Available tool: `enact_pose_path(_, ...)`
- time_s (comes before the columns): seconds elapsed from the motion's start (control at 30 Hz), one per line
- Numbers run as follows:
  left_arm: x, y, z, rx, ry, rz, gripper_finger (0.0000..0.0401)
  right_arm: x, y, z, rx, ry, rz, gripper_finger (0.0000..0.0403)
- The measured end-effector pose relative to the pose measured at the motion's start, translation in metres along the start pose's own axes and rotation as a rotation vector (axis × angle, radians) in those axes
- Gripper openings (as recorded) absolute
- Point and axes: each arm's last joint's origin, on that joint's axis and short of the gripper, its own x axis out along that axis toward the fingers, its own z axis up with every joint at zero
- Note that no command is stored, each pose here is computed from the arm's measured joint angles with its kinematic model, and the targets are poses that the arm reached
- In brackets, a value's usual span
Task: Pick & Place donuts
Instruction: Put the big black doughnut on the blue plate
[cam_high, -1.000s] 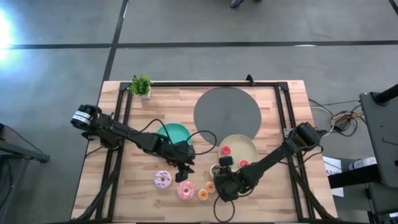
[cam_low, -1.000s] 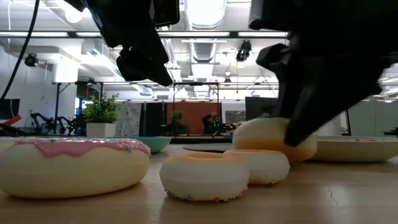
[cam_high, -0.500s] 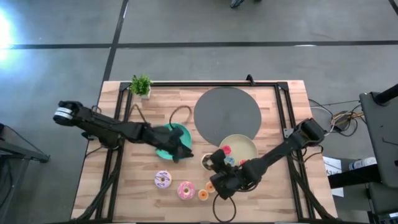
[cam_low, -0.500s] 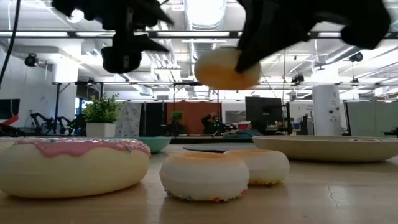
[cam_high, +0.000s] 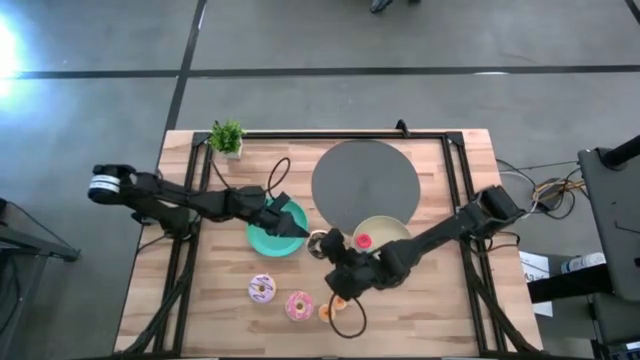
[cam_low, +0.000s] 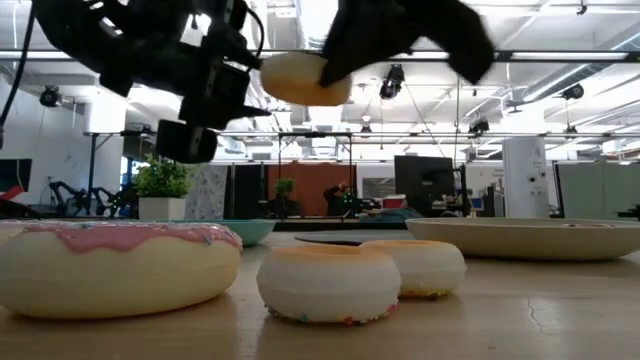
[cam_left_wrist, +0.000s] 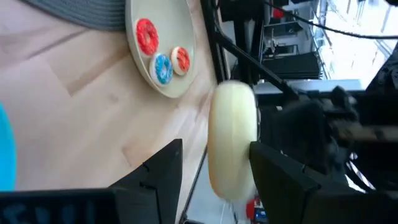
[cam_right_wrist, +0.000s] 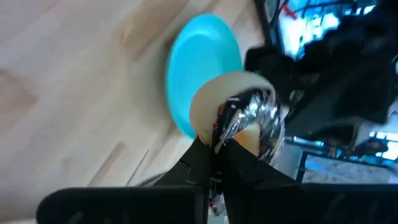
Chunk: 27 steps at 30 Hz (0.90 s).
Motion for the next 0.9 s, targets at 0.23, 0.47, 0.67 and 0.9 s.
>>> enact_pose_path(0.23,-0.003,0.0,0.011,0.003,-0.012,-0.037,0.0161,0.012,-0.014,-0.005,-0.002,-0.025,-0.004,0.0013)
enact_pose_path(0.47,-0.005,-0.004,0.017,0.02,0.011,-0.107,0.0161,0.015,-0.016,-0.008,0.012,-0.026,0.008,0.0013)
enact_pose_path(0.67,-0.006,-0.008,0.017,0.08,0.029,-0.146,0.0161,0.018,-0.018,-0.01,0.03,-0.018,0.007,0.0013)
enact_pose_path(0.9,-0.005,-0.004,0.016,0.089,0.05,-0.123,0.0174,0.019,-0.019,-0.012,0.038,-0.015,0.007,0.0013)
